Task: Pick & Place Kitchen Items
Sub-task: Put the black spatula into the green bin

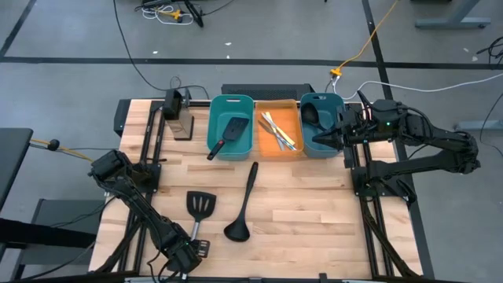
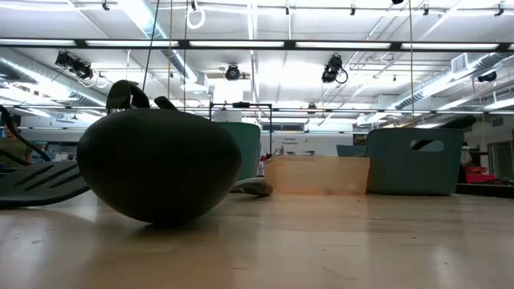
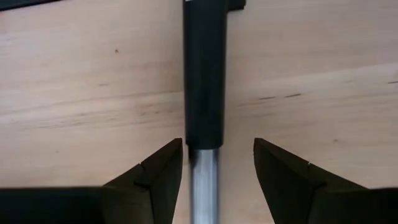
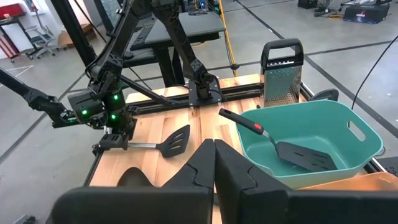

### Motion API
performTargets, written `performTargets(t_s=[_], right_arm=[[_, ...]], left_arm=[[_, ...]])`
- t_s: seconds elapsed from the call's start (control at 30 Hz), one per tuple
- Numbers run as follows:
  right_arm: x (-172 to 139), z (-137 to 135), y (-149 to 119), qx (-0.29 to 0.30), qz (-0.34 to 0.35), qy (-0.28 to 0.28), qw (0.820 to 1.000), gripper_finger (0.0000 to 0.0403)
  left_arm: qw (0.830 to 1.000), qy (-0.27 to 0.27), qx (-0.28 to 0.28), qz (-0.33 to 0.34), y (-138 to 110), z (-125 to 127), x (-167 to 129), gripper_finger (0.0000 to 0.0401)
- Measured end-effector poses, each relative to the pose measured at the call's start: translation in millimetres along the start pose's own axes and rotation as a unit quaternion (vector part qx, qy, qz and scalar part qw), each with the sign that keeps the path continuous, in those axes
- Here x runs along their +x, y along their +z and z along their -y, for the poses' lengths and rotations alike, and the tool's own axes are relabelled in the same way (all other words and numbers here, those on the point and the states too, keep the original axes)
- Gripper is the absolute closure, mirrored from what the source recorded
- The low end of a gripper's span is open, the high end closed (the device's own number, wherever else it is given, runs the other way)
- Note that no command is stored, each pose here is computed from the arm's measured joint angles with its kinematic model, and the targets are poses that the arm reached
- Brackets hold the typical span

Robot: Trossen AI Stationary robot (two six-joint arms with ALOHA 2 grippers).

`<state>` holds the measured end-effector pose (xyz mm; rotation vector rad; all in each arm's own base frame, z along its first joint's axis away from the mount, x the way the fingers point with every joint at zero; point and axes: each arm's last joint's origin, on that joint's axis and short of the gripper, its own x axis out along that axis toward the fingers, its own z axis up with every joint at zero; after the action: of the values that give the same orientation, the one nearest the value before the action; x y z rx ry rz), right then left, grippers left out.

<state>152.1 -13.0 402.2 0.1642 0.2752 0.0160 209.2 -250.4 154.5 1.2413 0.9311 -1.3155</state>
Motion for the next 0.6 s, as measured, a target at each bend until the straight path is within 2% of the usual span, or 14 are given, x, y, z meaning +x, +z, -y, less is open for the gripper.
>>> performTargets(t_s=[0.6], right_arm=[[0.0, 0.1, -0.6, 0.001, -0.003, 0.0, 1.0, 0.0396]], left_arm=[[1.0, 0.004, -0.022, -0.017, -11.3, -9.2, 4.2, 0.0228]])
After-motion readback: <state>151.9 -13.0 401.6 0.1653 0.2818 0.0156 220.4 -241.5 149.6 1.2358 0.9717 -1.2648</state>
